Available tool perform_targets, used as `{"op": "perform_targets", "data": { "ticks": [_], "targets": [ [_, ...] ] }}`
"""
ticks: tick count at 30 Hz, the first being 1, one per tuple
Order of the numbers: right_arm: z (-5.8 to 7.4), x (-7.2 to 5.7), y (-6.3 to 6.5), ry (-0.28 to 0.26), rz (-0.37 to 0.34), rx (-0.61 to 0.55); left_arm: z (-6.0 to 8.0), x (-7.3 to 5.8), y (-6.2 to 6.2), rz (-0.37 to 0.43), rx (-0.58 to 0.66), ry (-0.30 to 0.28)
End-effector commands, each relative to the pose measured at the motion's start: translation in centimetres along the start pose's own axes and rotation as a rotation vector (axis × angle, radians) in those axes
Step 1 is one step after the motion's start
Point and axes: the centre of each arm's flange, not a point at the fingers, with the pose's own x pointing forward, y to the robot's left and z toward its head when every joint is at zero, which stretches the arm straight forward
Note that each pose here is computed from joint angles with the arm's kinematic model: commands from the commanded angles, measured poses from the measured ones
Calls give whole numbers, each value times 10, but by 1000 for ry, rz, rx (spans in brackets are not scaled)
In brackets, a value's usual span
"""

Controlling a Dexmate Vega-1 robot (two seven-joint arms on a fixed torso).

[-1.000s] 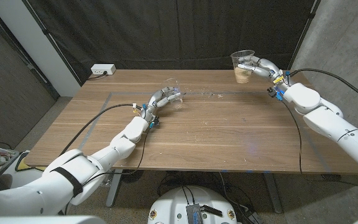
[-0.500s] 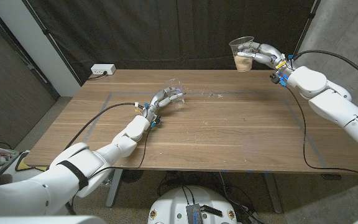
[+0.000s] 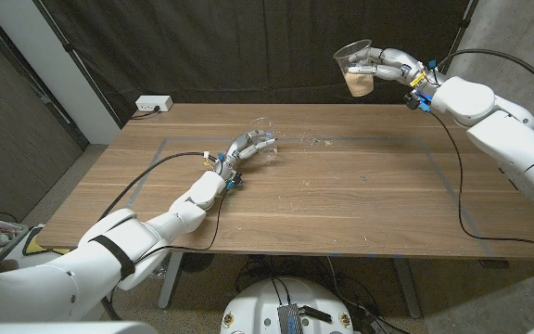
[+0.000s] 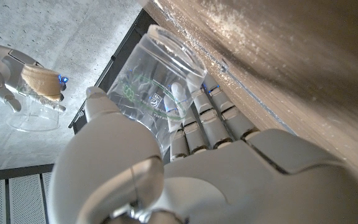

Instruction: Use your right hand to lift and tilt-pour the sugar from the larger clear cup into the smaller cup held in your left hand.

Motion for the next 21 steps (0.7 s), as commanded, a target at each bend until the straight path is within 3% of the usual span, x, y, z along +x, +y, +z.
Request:
{"op": "perform_targets", "data": {
  "ticks": [1, 12, 21],
  "targets": [
    [42, 11, 7, 12, 118, -110, 7, 3, -9, -19, 6, -19],
    [67, 39, 30, 31, 240, -188, 13, 5, -17, -54, 5, -34],
    [73, 56, 52, 48, 323, -226, 15, 2, -17, -65, 4, -37]
  ]
}}
